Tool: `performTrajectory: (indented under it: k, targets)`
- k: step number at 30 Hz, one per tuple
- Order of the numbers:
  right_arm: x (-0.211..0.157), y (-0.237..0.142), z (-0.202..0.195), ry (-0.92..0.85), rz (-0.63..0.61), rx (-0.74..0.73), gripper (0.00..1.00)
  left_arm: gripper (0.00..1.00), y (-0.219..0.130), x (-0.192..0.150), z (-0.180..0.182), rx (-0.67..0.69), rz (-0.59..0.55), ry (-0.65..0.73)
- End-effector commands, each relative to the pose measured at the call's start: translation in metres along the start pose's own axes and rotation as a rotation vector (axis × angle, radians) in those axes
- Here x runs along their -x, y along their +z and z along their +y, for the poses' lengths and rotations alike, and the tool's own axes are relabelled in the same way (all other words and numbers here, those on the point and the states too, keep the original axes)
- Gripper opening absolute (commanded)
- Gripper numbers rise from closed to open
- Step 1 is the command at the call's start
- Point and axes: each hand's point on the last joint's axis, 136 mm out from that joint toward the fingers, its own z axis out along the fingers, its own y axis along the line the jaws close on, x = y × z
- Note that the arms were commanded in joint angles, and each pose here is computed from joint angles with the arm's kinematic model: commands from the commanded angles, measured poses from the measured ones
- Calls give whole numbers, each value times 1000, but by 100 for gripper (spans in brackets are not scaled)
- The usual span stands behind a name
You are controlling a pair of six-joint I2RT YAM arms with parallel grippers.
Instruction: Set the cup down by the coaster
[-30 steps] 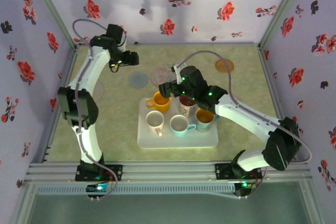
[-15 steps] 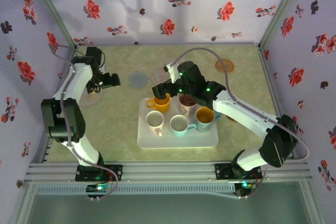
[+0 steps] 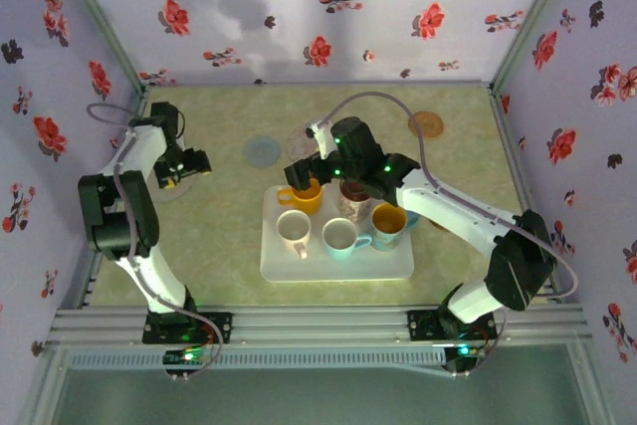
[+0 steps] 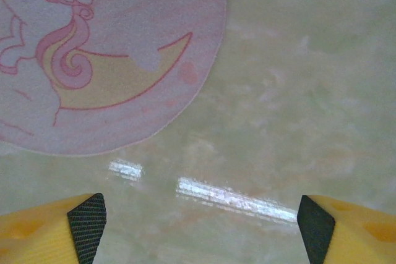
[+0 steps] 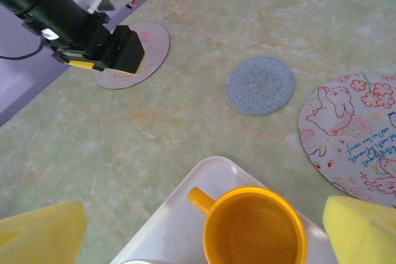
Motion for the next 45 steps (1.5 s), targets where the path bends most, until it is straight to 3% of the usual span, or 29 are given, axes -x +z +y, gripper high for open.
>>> performTrajectory:
  k: [1,20,31,39,45]
  targets:
    - [0,4,-1,18,-1,-13,99,81,11,18,4,13,-19,-8]
    - [1,14,-8,19,19,-48,99,69,59,44,21,135,28,28]
    - [-1,15,-10,18,31,-59,100,61,82,49,23,136,56,-1]
    - [-2,17,-12,11,49,-73,99,39,86,43,21,118,68,-22]
    - [-2,18,-12,9,49,-72,99,15,83,40,12,65,66,-54]
